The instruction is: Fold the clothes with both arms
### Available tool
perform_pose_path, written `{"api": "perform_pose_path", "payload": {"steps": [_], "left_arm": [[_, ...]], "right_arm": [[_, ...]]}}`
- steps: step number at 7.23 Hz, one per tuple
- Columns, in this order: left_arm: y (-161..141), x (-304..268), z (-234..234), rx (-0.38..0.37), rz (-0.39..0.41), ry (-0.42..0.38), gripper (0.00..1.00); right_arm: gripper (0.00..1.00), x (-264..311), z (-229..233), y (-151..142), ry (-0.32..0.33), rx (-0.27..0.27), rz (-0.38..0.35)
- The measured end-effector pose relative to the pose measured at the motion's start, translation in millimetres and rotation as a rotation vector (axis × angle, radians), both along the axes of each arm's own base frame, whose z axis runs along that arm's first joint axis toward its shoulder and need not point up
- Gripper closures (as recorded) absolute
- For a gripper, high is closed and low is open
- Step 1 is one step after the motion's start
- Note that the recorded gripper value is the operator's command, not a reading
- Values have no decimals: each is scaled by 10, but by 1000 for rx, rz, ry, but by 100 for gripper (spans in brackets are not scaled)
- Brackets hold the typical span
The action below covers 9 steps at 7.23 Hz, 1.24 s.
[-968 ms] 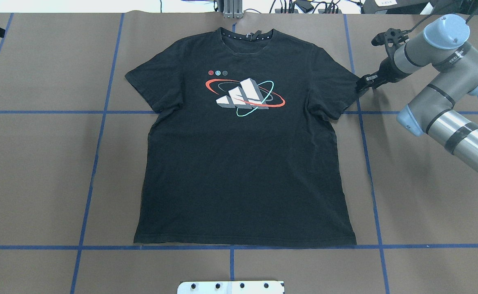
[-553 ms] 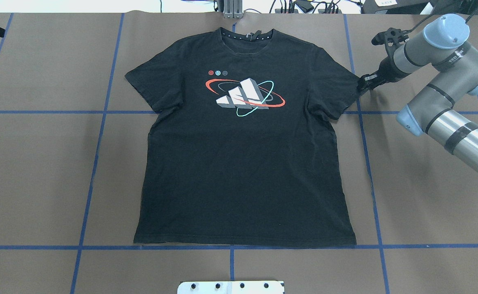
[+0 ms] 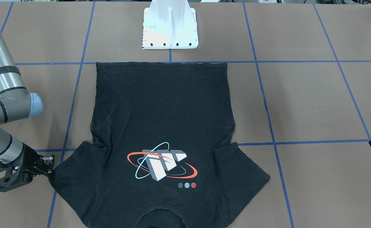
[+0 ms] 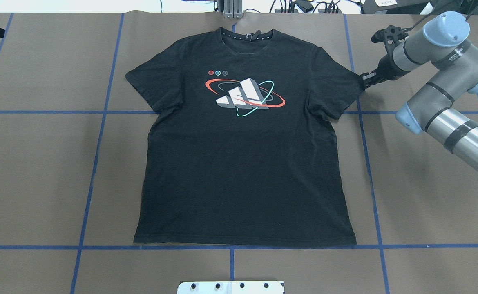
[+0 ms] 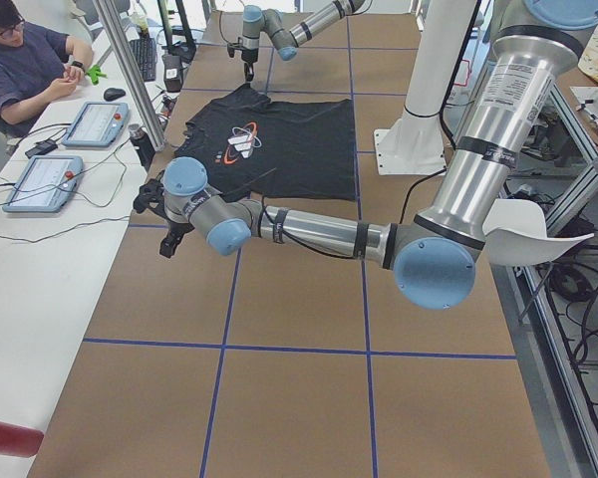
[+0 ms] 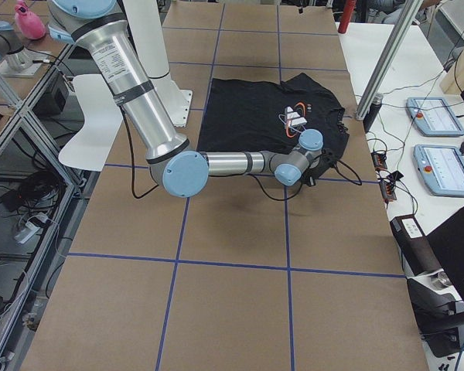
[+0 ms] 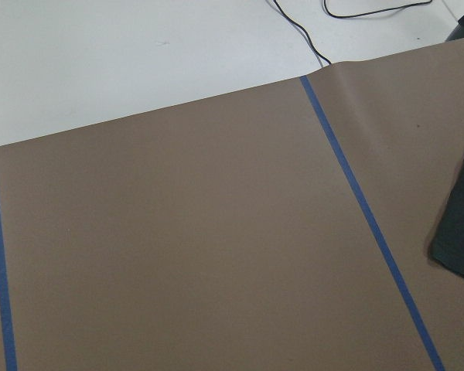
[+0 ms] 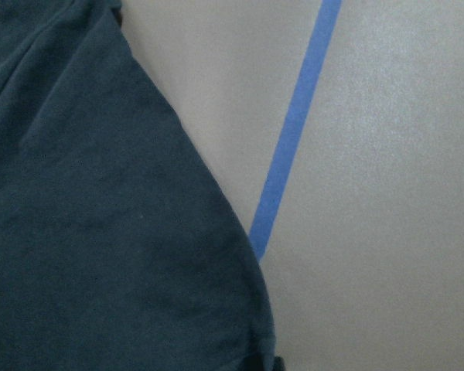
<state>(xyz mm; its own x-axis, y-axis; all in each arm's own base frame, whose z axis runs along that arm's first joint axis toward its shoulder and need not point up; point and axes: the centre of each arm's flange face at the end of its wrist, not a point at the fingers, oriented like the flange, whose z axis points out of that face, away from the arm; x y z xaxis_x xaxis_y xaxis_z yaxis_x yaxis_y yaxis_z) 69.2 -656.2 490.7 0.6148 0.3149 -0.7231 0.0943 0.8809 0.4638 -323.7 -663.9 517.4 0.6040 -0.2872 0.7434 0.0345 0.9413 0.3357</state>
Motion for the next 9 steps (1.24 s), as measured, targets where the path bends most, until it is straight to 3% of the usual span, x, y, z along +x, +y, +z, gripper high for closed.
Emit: {"api": "perform_pose_path", "payload": {"steps": [4, 6, 7, 9], "left_arm": [[1, 0, 5, 0, 1, -1, 0], [8, -2, 25, -2, 1, -2, 0], [10, -2, 34, -3, 2, -2, 0], [16, -3, 47, -2, 3, -3, 0]], "right_arm": [[100, 280, -535, -170, -128, -1, -44], [100, -25, -1083, -232, -182, -24, -43], [100, -344, -1418, -237, -190, -57, -28], [100, -836, -1958, -348, -147, -85, 22]]}}
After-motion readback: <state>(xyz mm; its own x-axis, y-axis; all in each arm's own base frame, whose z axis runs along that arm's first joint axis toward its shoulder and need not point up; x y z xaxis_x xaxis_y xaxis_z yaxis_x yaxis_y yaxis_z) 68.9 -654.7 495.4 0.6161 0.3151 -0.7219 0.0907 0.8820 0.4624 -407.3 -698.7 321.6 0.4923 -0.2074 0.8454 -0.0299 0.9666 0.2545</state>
